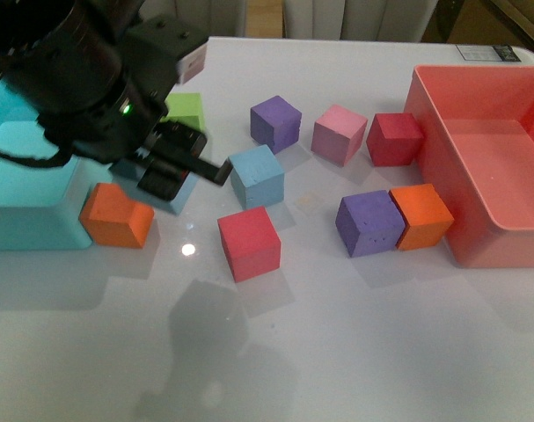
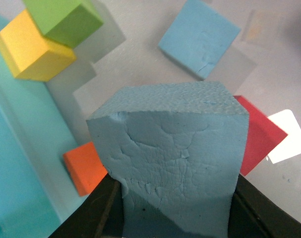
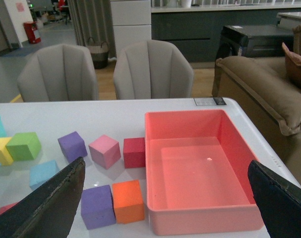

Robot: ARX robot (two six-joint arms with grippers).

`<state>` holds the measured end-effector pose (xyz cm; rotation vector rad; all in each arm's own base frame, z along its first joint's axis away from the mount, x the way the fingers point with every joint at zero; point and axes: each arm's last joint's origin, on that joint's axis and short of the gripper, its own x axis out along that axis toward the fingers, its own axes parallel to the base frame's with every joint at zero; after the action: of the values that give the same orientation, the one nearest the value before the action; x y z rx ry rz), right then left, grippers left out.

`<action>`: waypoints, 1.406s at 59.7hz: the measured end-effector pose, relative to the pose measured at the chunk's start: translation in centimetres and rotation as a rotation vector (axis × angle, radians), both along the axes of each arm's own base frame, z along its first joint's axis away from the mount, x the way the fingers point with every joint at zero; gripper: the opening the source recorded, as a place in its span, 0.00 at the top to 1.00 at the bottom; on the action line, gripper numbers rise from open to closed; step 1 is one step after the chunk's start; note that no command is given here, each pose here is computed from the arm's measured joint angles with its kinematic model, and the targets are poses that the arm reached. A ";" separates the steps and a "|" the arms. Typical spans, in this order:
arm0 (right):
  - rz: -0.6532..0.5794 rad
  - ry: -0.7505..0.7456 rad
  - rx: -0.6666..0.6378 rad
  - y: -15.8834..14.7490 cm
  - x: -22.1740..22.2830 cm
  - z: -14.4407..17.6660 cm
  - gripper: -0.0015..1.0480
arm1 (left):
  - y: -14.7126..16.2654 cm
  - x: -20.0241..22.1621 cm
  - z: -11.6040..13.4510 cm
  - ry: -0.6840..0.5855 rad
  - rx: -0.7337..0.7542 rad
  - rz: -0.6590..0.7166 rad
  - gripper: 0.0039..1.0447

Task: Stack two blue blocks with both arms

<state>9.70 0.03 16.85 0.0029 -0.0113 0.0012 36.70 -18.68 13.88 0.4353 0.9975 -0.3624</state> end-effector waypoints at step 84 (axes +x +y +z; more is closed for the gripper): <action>0.000 0.000 0.000 0.0 0.0 0.0 0.09 | -6.3 8.0 -5.3 0.091 0.110 -0.141 0.61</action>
<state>9.70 0.03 16.85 0.0029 -0.0113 0.0012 44.65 -24.94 8.58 0.5945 1.0816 -0.4585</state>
